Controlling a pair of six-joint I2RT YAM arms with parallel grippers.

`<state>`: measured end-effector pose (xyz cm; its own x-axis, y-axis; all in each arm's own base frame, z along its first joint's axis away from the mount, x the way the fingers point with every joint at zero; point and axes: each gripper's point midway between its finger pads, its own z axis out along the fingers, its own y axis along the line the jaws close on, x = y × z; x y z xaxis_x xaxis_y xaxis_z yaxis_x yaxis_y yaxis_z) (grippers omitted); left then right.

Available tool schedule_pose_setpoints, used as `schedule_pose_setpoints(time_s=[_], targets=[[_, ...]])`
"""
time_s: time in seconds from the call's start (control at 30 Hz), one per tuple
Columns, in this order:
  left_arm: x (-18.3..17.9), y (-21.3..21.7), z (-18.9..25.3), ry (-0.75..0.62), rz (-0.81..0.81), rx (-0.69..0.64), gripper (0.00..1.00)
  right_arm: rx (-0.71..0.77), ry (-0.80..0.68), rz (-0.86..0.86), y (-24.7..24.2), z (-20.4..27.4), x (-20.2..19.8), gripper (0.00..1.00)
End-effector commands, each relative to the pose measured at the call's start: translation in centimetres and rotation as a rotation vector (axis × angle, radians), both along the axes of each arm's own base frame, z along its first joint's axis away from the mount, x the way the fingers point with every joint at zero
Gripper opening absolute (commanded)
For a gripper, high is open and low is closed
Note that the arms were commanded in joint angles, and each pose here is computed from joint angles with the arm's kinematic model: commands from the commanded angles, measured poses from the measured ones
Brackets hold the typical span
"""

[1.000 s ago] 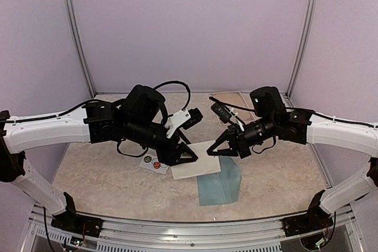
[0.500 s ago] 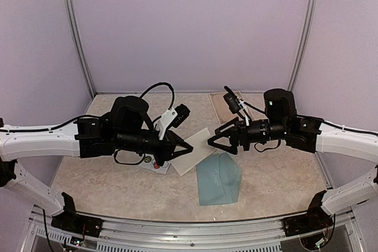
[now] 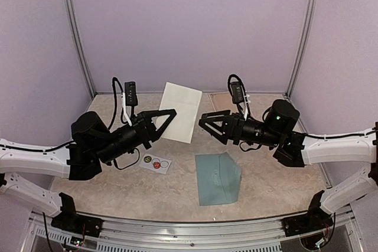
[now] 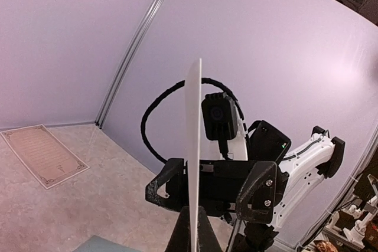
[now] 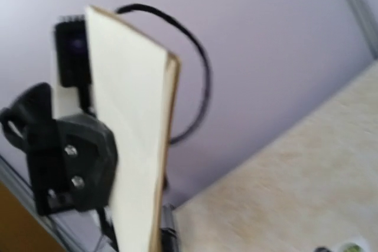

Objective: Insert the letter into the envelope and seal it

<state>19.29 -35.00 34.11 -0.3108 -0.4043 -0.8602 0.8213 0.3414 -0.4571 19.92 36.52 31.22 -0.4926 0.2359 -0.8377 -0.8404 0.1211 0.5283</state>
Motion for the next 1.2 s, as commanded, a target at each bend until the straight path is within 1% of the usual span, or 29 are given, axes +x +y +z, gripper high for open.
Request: schedule_pose_setpoints(time_s=[0.0, 0.07, 0.17, 0.23, 0.27, 0.33, 0.37, 0.4, 0.43, 0.5, 0.53, 0.57, 0.63, 0.7, 0.77, 0.8, 0.87, 1.0, 1.1, 1.17], targets=[[-0.7, 0.5, 2.1, 0.002, -0.022, -0.143, 0.0, 0.118, -0.018, 0.075, 2.4, 4.2, -0.3, 0.84], [-1.1, 0.5, 2.3, -0.008, -0.039, -0.164, 0.0, 0.114, 0.009, 0.106, 3.5, 3.9, -0.2, 0.81], [-1.2, 0.4, 2.3, -0.001, -0.045, -0.17, 0.0, 0.153, -0.001, 0.18, 4.2, 4.5, -1.0, 0.67], [-1.1, 0.2, 1.8, 0.008, -0.047, -0.161, 0.0, 0.176, -0.021, 0.21, 4.5, 5.2, -1.5, 0.55], [-1.0, 0.1, 1.6, 0.015, -0.046, -0.158, 0.0, 0.18, -0.027, 0.225, 4.7, 5.5, -1.8, 0.44], [-0.9, -0.1, 1.2, 0.025, -0.044, -0.147, 0.0, 0.187, -0.035, 0.236, 4.8, 5.7, -2.0, 0.16], [-0.8, -0.3, 0.9, 0.031, -0.042, -0.139, 0.0, 0.189, -0.038, 0.235, 4.7, 5.8, -2.1, 0.06], [-0.6, -0.4, 0.6, 0.04, -0.036, -0.125, 0.01, 0.187, -0.04, 0.226, 4.5, 5.7, -2.1, 0.0], [-0.3, -0.6, 0.2, 0.052, -0.026, -0.104, 0.11, 0.178, -0.044, 0.206, 4.2, 5.6, -1.9, 0.0], [0.5, -0.8, -1.2, 0.086, 0.017, -0.045, 0.48, 0.122, -0.034, 0.138, 3.7, 4.8, -1.0, 0.0], [1.0, -0.6, -1.9, 0.11, 0.049, -0.02, 0.6, 0.074, -0.01, 0.087, 3.4, 3.9, -0.2, 0.0], [1.6, -0.4, -2.9, 0.139, 0.082, 0.013, 0.67, 0.017, 0.014, 0.03, 2.9, 2.8, 0.7, 0.0], [2.6, -0.2, -4.8, 0.2, 0.125, 0.084, 0.76, -0.105, 0.08, -0.077, 1.3, 0.1, 2.4, 0.0], [3.6, -0.3, -7.5, 0.291, 0.157, 0.168, 0.79, -0.235, 0.186, -0.172, -1.2, -3.5, 4.1, 0.0], [4.0, -0.9, -10.5, 0.385, 0.139, 0.248, 0.8, -0.354, 0.301, -0.241, -4.1, -7.4, 5.2, 0.0], [4.0, -1.3, -11.5, 0.425, 0.122, 0.266, 0.8, -0.423, 0.366, -0.268, -5.7, -9.7, 5.3, 0.0], [3.9, -2.1, -13.7, 0.512, 0.083, 0.304, 0.8, -0.508, 0.465, -0.308, -8.4, -12.9, 5.3, 0.0], [2.9, -4.3, -18.4, 0.66, -0.013, 0.401, 0.77, -0.644, 0.613, -0.298, -11.1, -17.8, 3.4, 0.0], [2.2, -5.6, -20.9, 0.734, -0.071, 0.454, 0.74, -0.714, 0.696, -0.267, -11.9, -20.3, 2.0, 0.0], [1.8, -6.2, -22.0, 0.773, -0.1, 0.475, 0.7, -0.749, 0.735, -0.254, -12.3, -21.5, 1.3, 0.0]])
